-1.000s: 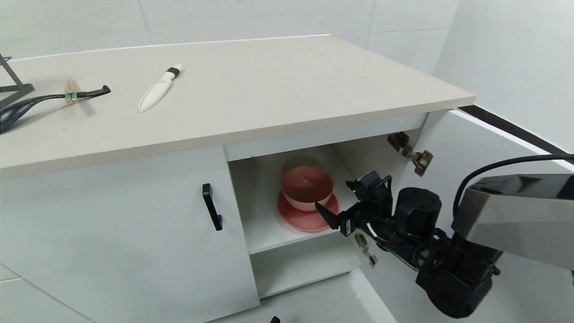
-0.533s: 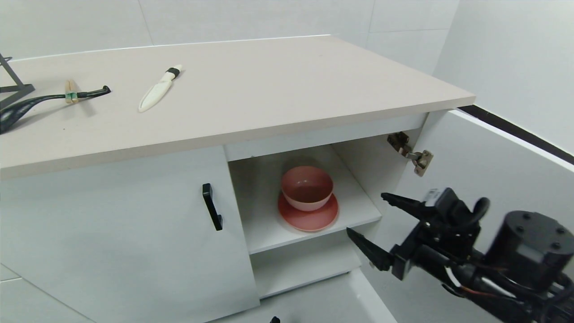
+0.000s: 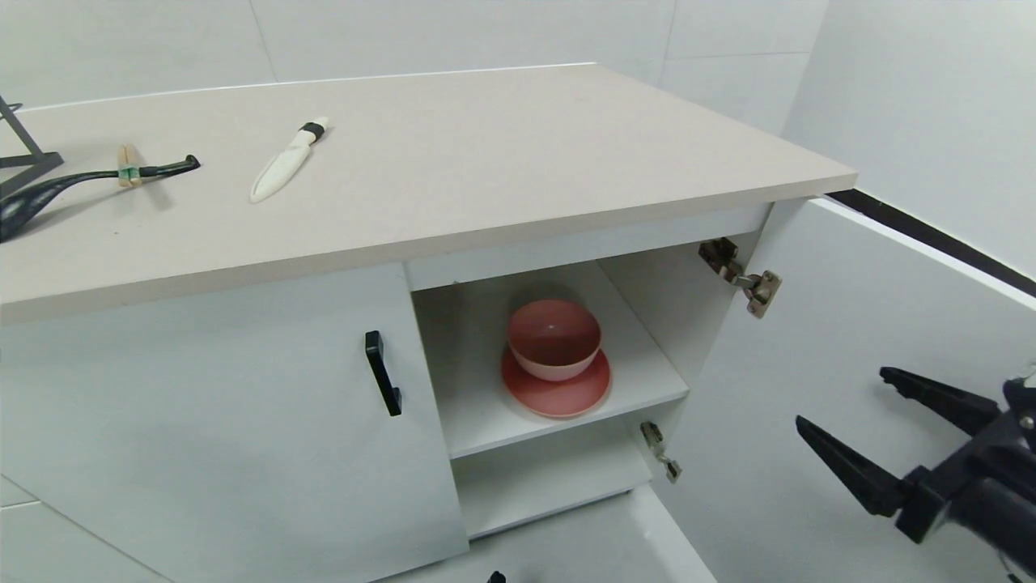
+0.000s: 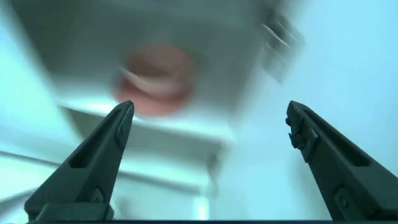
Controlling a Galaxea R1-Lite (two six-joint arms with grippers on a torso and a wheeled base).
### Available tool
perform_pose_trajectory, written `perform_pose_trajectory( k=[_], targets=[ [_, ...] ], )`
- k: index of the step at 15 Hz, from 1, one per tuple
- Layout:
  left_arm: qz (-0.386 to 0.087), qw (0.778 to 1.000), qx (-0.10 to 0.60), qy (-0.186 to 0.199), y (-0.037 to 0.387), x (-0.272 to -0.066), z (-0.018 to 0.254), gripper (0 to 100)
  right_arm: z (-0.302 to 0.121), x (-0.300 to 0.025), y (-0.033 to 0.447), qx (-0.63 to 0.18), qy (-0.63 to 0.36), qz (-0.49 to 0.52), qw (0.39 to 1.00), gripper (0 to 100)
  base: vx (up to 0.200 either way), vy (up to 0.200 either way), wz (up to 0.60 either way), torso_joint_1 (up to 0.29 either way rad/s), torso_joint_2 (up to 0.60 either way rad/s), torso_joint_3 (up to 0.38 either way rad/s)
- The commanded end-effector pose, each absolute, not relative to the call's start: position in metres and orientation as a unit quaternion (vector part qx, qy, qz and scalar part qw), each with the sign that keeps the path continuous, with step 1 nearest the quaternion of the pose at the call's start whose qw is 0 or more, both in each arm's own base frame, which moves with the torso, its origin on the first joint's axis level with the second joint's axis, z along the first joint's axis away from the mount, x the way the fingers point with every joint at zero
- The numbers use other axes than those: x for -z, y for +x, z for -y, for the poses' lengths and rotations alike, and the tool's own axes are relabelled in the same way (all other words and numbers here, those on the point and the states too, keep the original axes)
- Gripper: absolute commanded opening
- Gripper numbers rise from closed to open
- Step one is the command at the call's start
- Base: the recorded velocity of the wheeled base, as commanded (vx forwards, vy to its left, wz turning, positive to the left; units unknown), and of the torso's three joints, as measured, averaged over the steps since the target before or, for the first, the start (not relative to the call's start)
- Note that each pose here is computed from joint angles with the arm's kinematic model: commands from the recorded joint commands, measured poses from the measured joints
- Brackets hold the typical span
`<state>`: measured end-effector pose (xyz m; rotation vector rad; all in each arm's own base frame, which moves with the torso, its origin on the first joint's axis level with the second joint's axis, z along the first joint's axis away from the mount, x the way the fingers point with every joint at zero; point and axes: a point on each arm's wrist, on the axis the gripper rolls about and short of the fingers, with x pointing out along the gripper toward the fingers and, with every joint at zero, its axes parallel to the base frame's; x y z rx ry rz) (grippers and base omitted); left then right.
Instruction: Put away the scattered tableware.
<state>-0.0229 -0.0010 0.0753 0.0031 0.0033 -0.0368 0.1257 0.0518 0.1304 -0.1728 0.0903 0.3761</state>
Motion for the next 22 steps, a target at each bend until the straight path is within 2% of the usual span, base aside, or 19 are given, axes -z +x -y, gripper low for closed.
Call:
perform_pose_trajectory(
  k=[1,5,8,11,16,18,22],
  targets=[
    [-0.003,1.0,0.018,0.001,-0.023,-0.075,0.001,100,-0.028,-0.138,0.089,-0.142,-0.055,-0.033,0.988,100,0.0,0.0,0.0,0.0,0.0,0.0],
    [-0.003,1.0,0.018,0.001,-0.023,-0.075,0.001,100,-0.01,-0.116,0.033,-0.143,-0.022,-0.065,0.987,100,0.0,0.0,0.0,0.0,0.0,0.0],
    [-0.003,1.0,0.018,0.002,-0.023,-0.075,0.001,100,0.001,-0.098,0.001,-0.117,-0.01,-0.033,0.993,100,0.0,0.0,0.0,0.0,0.0,0.0],
    [-0.003,1.0,0.018,0.002,-0.023,-0.075,0.001,100,0.002,-0.087,-0.012,-0.049,-0.022,-0.014,0.998,100,0.0,0.0,0.0,0.0,0.0,0.0],
    [-0.003,1.0,0.018,0.001,-0.023,-0.075,0.001,100,0.001,-0.083,-0.016,-0.073,-0.01,-0.012,0.997,100,0.0,0.0,0.0,0.0,0.0,0.0],
    [-0.003,1.0,0.018,0.001,-0.023,-0.075,0.001,100,0.001,-0.077,-0.016,-0.067,-0.02,-0.045,0.996,100,0.0,0.0,0.0,0.0,0.0,0.0],
    [-0.003,1.0,0.017,0.001,-0.023,-0.075,0.001,100,0.001,-0.077,-0.016,-0.066,-0.012,-0.041,0.997,100,-0.2,0.0,0.0,0.002,0.0,0.0]
  ],
)
